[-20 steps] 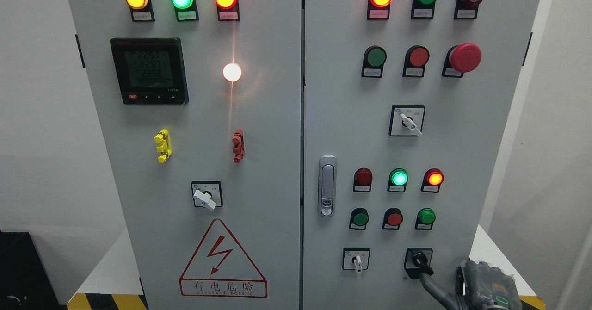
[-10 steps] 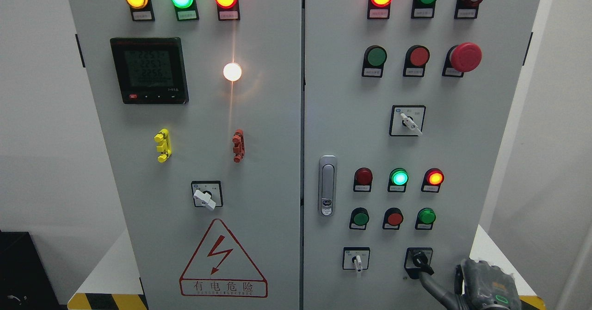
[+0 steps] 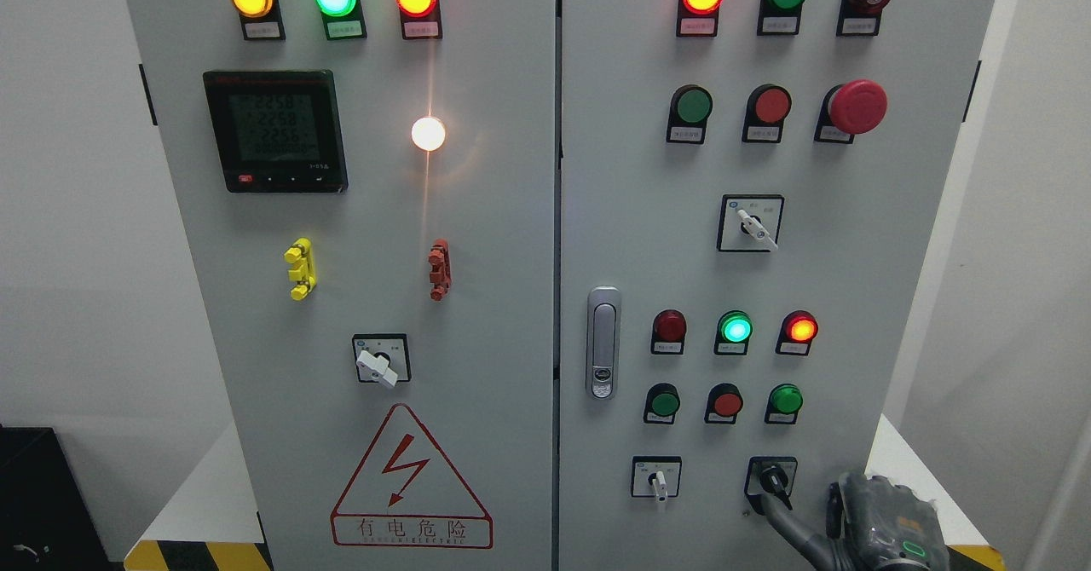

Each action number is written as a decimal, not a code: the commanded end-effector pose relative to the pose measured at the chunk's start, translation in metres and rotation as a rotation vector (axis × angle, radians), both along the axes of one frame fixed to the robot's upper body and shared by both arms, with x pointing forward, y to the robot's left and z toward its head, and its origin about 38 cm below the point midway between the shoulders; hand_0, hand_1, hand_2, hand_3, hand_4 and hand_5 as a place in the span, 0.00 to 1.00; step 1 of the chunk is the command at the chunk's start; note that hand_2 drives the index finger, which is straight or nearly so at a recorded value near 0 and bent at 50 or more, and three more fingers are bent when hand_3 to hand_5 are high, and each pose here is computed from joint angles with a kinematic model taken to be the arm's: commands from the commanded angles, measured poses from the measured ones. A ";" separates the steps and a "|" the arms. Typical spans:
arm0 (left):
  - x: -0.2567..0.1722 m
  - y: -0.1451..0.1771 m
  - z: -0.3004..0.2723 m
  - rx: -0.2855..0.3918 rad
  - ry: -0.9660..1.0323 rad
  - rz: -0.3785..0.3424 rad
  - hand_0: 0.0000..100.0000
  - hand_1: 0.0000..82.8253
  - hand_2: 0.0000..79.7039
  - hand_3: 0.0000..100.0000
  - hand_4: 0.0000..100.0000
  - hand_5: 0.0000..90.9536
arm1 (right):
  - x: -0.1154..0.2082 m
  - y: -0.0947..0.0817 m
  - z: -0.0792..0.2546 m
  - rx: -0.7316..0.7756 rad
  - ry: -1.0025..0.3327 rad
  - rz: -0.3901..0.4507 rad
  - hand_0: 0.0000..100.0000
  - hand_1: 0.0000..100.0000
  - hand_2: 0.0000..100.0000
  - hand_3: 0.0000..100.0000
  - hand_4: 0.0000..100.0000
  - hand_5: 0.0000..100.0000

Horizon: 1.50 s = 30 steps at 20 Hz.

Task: Flip black knob to close circuit
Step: 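Release the knob and lower the right hand away from the cabinet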

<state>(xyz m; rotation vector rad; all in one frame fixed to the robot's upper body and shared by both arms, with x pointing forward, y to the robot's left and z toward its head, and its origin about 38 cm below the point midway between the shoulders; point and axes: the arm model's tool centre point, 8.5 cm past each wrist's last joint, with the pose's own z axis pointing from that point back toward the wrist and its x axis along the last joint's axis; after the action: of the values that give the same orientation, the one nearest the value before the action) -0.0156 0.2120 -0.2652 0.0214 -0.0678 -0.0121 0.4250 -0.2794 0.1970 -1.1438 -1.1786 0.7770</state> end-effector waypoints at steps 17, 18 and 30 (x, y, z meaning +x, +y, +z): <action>0.000 0.000 0.000 0.001 0.000 0.000 0.12 0.67 0.00 0.00 0.00 0.00 | -0.062 0.034 0.003 0.246 -0.104 0.119 0.00 0.03 0.68 0.94 0.81 0.74; 0.000 0.000 0.000 0.001 0.000 0.000 0.12 0.67 0.00 0.00 0.00 0.00 | -0.068 0.036 0.003 0.313 -0.113 0.126 0.00 0.03 0.62 0.92 0.80 0.70; 0.000 0.000 0.000 0.001 0.000 0.000 0.12 0.67 0.00 0.00 0.00 0.00 | -0.123 0.050 -0.035 1.139 -0.268 0.337 0.00 0.00 0.05 0.23 0.24 0.18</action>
<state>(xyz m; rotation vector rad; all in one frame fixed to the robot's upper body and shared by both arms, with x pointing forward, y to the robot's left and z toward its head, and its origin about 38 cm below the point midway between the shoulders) -0.0156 0.2120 -0.2652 0.0214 -0.0680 -0.0121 0.3303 -0.2522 0.1596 -0.4671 -1.5769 0.2704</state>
